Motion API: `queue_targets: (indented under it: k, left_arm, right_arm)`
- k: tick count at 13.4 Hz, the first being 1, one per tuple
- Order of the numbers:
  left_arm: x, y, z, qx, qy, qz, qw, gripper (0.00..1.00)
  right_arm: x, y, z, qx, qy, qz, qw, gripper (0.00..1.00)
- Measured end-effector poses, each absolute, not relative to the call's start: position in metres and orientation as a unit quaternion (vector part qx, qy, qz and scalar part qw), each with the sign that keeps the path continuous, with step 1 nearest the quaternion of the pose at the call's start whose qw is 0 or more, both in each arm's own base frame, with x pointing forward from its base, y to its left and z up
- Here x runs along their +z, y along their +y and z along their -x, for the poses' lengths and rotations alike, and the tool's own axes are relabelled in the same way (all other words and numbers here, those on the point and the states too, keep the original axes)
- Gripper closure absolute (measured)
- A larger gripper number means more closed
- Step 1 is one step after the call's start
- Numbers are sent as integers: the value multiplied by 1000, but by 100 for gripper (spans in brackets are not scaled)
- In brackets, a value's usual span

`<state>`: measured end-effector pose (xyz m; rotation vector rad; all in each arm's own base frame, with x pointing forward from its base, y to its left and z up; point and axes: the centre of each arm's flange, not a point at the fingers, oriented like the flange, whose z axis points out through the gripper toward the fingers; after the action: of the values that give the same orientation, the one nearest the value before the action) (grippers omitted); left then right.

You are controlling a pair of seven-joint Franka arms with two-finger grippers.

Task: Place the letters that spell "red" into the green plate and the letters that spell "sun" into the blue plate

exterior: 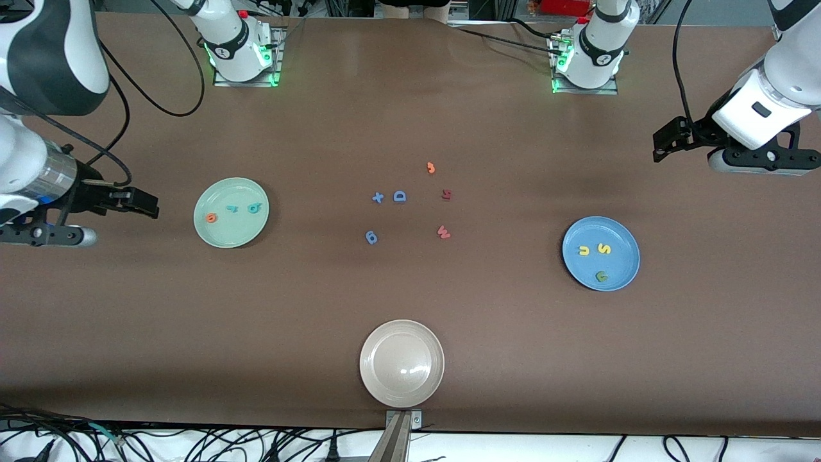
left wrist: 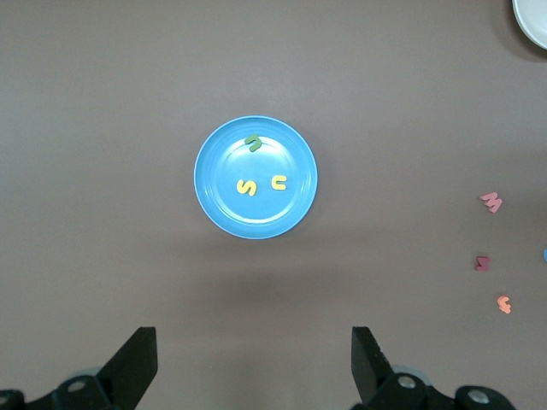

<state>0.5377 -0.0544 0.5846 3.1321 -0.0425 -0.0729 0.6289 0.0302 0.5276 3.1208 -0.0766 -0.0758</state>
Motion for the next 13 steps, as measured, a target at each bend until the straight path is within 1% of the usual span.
queue_targets:
  k: [3,6,13]
  left_arm:
    - [585,-54,-538,-23,-14,-1000,4,0]
    - [585,-54,-538,-23,-14,-1000,4,0]
    - [585,-55,-538,-23,-14,-1000,4,0]
  right_arm:
    - [522,22,-618,-4,-28,-1000,5,0]
    - [528,30,-607,-6,-21,-1000,9,0]
    - [528,31,-606,-8,-31,-999,14,0]
